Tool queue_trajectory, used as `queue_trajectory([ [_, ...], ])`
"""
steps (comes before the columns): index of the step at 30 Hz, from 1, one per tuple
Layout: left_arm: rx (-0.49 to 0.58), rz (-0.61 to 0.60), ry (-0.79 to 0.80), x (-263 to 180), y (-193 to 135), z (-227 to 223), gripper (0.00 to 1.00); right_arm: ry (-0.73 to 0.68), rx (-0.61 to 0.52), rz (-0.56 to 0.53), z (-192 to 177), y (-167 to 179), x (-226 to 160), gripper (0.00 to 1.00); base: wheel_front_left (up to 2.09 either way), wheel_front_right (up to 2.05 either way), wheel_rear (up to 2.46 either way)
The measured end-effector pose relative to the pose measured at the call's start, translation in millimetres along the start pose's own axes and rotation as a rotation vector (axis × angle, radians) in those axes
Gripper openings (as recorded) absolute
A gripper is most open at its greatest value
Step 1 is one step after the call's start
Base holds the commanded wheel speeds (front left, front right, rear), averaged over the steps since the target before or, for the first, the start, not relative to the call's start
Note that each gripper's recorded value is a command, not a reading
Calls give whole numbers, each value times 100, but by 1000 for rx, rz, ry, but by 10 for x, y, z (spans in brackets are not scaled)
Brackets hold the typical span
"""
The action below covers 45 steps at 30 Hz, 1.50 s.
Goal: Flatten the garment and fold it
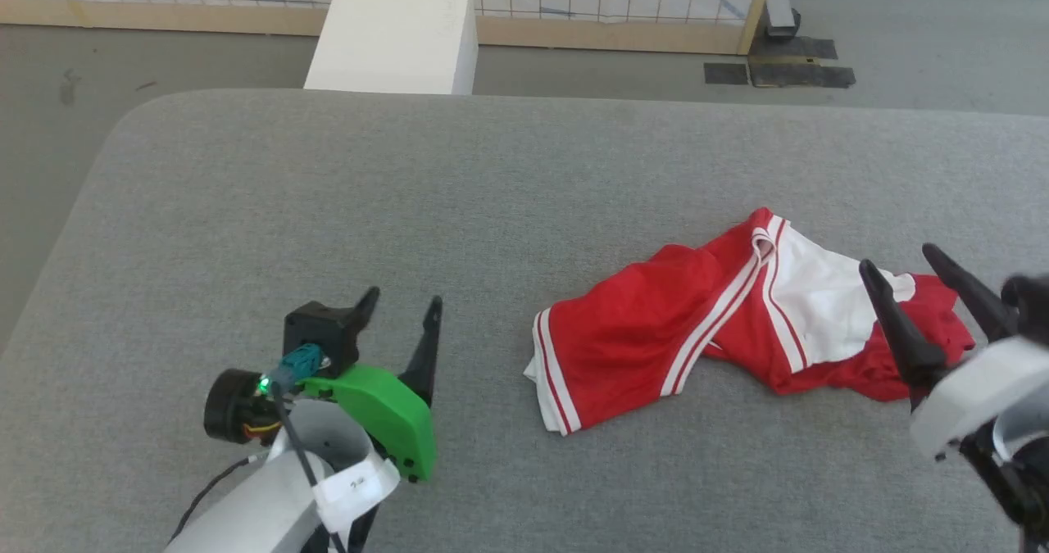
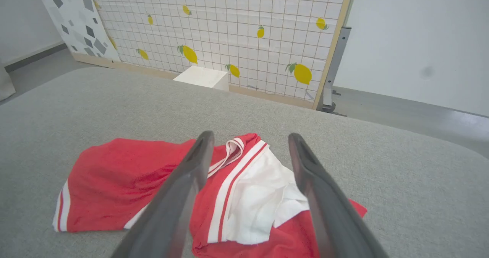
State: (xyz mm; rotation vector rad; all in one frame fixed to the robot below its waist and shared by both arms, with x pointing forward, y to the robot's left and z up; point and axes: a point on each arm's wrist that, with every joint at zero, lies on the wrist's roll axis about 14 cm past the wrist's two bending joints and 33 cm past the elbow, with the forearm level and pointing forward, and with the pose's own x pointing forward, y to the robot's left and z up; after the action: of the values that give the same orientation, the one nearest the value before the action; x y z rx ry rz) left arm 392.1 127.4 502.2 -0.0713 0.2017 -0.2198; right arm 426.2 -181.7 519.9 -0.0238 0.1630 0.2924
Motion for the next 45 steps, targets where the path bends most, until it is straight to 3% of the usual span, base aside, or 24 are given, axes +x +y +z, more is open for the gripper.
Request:
queue_trajectory([
  [12,-8,-252,466,101,-607,-482,100,-12,27,-151,-192,-144,-184,100,0,0,0],
  [21,18,-249,803,352,-583,-871,100,52,37,-195,-441,-238,-177,100,0,0,0],
  [35,-20,-302,938,501,-732,-1231,100,143,32,-255,-787,-373,-212,100,0,0,0],
  [36,-13,-308,943,497,-734,-1237,26,145,33,-252,-795,-363,-203,100,0,0,0],
  [37,-4,-314,954,484,-730,-1251,0,146,34,-247,-801,-348,-191,100,0,0,0],
  [45,0,-315,915,465,-691,-1194,0,134,30,-234,-749,-311,-160,100,0,0,0],
])
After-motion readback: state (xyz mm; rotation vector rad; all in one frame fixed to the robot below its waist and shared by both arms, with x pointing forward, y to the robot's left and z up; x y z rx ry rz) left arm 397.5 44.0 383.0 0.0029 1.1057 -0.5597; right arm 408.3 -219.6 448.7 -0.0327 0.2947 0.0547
